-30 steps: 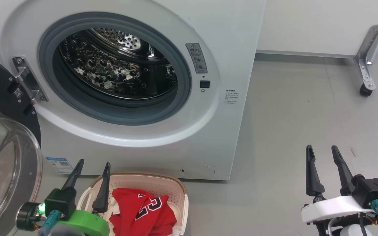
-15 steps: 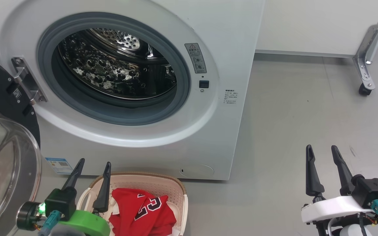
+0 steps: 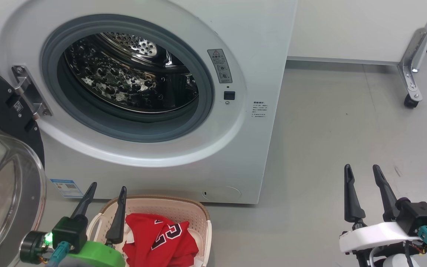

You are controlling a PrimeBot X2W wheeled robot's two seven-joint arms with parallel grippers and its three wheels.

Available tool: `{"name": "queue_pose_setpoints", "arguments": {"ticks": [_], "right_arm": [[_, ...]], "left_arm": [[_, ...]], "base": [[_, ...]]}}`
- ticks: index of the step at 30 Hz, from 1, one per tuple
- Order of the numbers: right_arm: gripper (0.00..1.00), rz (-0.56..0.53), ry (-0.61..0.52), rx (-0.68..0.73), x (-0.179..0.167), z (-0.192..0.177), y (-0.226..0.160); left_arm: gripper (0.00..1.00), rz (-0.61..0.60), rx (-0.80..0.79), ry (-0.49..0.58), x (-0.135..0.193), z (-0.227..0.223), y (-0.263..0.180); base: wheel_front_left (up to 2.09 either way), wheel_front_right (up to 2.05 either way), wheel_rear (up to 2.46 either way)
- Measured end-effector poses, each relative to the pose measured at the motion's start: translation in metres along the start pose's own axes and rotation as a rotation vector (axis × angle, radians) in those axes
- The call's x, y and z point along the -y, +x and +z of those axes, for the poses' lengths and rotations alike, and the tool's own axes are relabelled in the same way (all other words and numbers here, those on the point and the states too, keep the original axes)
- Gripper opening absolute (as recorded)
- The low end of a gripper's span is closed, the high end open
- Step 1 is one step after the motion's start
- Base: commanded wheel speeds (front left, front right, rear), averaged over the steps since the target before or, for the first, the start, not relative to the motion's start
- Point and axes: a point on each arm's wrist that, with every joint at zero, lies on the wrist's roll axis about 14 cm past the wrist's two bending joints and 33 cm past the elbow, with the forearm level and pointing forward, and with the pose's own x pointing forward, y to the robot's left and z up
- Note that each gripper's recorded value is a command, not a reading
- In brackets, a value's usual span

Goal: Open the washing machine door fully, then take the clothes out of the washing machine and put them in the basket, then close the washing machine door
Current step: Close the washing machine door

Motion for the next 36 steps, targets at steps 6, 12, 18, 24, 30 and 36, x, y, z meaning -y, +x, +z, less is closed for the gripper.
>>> {"name": "queue_pose_setpoints", "arguments": {"ticks": [6, 12, 18, 24, 30, 36], "right_arm": [[1.00, 0.001, 0.000, -0.001, -0.0001, -0.0003, -0.0003], [1.00, 0.002, 0.000, -0.002, -0.0007, -0.0005, -0.0006], [1.00, 0.003, 0.000, -0.001, -0.0012, -0.0002, -0.0008], [1.00, 0.004, 0.001, -0.002, -0.0013, -0.0005, -0.0006], [1.00, 0.006, 0.003, -0.005, -0.0019, -0.0017, 0.0000], [1.00, 0.005, 0.008, -0.013, -0.0020, -0.0044, 0.0001]], "left_arm": [[1.00, -0.002, -0.001, 0.003, 0.0005, -0.0002, 0.0000], [1.00, -0.005, -0.001, 0.003, 0.0016, -0.0003, -0.0001], [1.00, -0.009, 0.004, 0.004, 0.0028, 0.0013, 0.0001], [1.00, -0.008, 0.004, 0.004, 0.0026, 0.0014, 0.0000], [1.00, -0.006, 0.002, 0.003, 0.0017, 0.0007, -0.0003], [1.00, -0.007, 0.004, -0.002, 0.0024, 0.0010, 0.0001]], "base": [[-0.24, 0.25, 0.00], [-0.48, 0.48, 0.00], [-0.69, 0.69, 0.00], [-0.94, 0.94, 0.00], [-1.18, 1.18, 0.00], [-1.42, 1.42, 0.00]]}}
